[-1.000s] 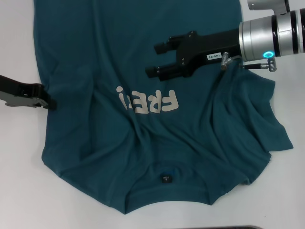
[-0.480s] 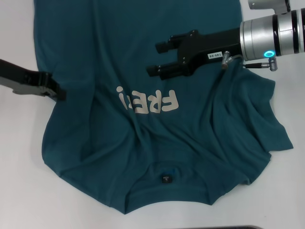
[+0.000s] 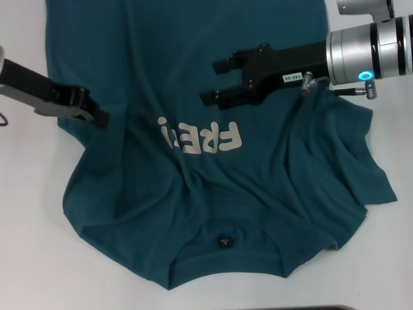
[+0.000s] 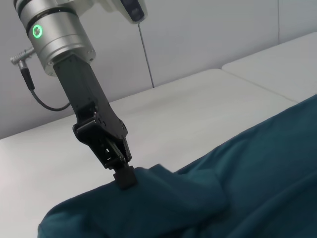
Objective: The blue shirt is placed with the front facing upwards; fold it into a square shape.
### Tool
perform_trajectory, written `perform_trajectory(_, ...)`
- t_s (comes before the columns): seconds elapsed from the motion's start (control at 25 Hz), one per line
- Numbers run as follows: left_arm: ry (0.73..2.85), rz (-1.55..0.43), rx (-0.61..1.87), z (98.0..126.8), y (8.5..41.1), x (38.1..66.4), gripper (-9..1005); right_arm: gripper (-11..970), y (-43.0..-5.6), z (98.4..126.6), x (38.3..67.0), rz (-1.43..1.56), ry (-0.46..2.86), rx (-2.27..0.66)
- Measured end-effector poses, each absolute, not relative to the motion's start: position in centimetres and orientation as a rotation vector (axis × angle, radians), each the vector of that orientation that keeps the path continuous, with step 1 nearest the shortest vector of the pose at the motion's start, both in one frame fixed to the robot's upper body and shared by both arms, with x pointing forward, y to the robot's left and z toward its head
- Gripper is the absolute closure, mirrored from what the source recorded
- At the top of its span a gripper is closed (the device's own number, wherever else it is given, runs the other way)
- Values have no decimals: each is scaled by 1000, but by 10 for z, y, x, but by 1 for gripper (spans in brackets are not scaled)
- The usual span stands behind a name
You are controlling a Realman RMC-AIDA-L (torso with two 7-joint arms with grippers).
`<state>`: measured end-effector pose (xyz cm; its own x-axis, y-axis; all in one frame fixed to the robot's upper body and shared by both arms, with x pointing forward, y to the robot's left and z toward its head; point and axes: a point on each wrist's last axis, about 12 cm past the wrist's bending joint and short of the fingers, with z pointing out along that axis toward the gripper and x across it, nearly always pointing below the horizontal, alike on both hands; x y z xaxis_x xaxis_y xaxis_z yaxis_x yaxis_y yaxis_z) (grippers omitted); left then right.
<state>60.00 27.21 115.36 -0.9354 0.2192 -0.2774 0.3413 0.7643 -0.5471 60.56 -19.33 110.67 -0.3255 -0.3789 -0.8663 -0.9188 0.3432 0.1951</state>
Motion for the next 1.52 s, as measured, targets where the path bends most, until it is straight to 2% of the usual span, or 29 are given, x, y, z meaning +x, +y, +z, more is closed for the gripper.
perform_trajectory(0.88,2793,-963,670,1142,207,594,977,145,-195,1101,604,911,1891,-1111)
perform_trajectory(1.36,2809,-982,620,1125,192,590,972,144,-197,1100,604,907,1895,-1108)
perform_trajectory(1.52,2817,-991,608,1120,191,590,873,144,-198,1101,604,905,1895,-1108)
